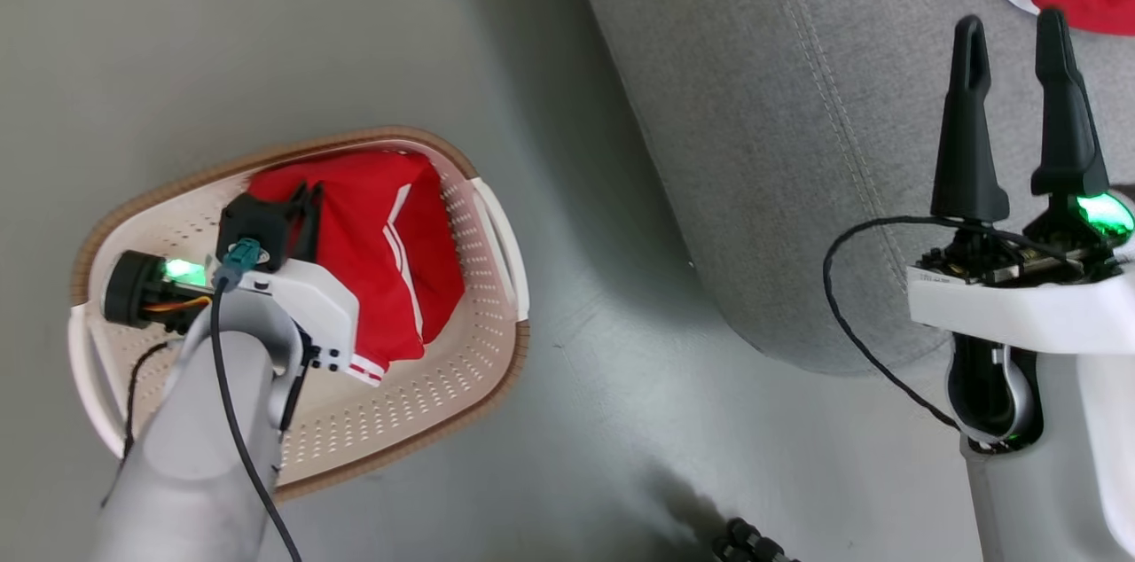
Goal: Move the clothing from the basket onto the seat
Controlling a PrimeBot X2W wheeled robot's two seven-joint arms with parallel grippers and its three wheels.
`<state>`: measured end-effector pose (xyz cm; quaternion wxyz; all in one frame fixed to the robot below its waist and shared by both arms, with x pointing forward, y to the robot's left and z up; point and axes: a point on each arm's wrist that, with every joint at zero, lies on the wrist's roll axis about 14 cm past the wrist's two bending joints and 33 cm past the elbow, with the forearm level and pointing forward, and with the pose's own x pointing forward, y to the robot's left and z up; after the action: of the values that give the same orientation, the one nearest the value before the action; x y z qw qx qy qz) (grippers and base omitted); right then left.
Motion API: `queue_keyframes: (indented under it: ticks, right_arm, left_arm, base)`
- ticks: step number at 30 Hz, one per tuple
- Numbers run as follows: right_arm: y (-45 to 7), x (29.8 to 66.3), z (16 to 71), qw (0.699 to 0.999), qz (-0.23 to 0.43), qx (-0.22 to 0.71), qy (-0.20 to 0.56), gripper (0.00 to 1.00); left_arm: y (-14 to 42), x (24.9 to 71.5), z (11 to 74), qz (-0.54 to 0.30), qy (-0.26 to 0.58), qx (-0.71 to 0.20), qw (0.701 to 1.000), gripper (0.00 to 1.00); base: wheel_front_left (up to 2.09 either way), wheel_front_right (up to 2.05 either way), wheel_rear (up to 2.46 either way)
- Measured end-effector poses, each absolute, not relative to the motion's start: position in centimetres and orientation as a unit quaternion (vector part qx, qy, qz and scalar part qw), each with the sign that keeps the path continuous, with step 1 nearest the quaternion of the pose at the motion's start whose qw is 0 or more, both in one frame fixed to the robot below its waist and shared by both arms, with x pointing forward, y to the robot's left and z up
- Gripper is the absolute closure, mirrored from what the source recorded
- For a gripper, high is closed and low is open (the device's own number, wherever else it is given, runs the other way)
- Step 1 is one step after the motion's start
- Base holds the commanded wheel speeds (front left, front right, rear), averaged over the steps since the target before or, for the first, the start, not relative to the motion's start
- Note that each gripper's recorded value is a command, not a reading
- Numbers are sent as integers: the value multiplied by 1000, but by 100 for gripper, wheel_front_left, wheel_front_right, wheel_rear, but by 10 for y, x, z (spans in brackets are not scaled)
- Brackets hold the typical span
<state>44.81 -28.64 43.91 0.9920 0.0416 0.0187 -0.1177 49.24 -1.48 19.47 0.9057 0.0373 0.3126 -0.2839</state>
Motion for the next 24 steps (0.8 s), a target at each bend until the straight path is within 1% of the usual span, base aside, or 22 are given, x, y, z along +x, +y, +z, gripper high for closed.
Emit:
queue_keyframes:
  ticks: [4,7,12,24]
  right_arm:
    - [-275,462,450,995,-95,41,-1,0]
    - [-269,465,454,995,-86,42,-7,0]
    - [-258,475,468,997,-67,36,-28,0]
    - [-239,478,494,998,-34,22,-56,0]
  left_arm:
    - [-13,493,209,-270,300,20,915,100]
    - [-5,502,224,-255,282,17,925,100]
    - [6,528,264,-229,225,6,947,100]
    - [33,546,356,-193,109,3,975,100]
  base:
    - [0,0,0]
    - [0,0,0]
    - [0,0,0]
    - [0,0,0]
